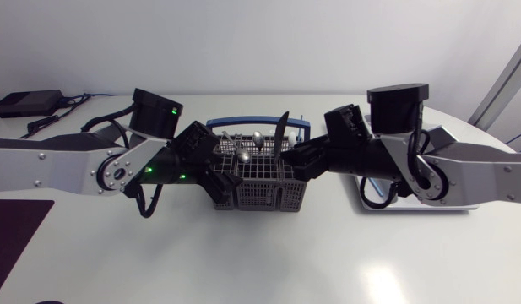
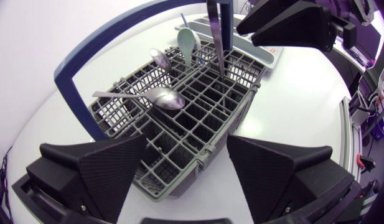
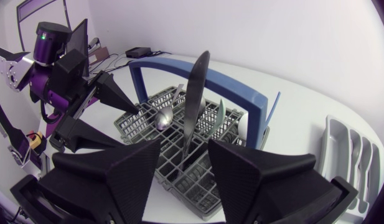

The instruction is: Unload the cutlery basket into the drawer organizer.

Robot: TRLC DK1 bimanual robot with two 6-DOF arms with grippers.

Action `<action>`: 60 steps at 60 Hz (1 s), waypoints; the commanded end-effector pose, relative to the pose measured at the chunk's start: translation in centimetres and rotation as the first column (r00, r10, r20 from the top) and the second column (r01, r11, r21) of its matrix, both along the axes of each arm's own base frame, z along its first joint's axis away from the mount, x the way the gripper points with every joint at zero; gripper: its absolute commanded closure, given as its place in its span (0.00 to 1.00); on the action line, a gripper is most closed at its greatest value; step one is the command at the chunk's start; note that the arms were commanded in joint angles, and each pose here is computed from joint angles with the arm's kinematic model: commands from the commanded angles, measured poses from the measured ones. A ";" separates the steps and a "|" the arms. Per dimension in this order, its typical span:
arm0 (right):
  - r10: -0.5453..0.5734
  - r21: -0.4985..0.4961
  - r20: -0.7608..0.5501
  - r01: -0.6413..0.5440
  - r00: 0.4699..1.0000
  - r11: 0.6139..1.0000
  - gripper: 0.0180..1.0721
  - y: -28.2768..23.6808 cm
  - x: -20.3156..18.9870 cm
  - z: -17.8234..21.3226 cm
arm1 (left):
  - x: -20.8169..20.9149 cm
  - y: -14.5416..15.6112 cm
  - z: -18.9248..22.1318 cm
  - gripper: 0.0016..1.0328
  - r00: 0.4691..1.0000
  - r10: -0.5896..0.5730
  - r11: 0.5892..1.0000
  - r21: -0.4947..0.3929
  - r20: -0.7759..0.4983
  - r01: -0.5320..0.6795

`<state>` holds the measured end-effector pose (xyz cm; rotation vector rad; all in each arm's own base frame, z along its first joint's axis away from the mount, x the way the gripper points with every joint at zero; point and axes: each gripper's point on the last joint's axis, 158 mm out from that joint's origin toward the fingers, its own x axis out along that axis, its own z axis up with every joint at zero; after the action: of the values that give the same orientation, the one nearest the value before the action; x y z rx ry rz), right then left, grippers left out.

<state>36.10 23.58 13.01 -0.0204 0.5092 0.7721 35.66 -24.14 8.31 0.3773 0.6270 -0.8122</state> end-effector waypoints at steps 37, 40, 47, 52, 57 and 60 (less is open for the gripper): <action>0.003 -0.048 0.027 -0.002 1.000 0.999 0.69 3.2 1.8 -1.9 | -0.2 -0.5 -1.1 0.12 1.000 -0.013 1.000 0.011 -0.008 0.013; 0.002 -0.056 0.025 -0.001 1.000 0.998 0.75 3.3 1.7 -2.2 | -0.2 -0.5 -1.2 0.12 1.000 -0.015 1.000 0.013 -0.011 0.015; 0.014 -0.058 0.031 -0.012 0.999 0.998 0.82 3.7 1.3 -2.2 | -0.3 -0.6 -1.2 0.12 1.000 -0.018 1.000 0.013 -0.011 0.018; 0.013 -0.053 0.043 -0.011 0.999 0.999 0.87 3.6 1.1 -1.9 | -0.3 -0.6 -1.3 0.12 1.000 -0.016 1.000 0.015 -0.012 0.016; 0.009 -0.053 0.050 -0.007 0.999 0.999 0.90 3.3 1.0 -1.8 | -0.4 -0.6 -1.3 0.12 1.000 -0.017 1.000 0.015 -0.012 0.017; 0.003 -0.056 0.054 0.000 0.999 0.998 0.90 3.1 0.9 -1.7 | -0.4 -0.6 -1.3 0.12 1.000 -0.017 1.000 0.015 -0.012 0.017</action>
<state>37.56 26.71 11.26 -0.0748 0.4969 0.7518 35.62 -24.67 8.02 0.3822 0.6227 -0.8215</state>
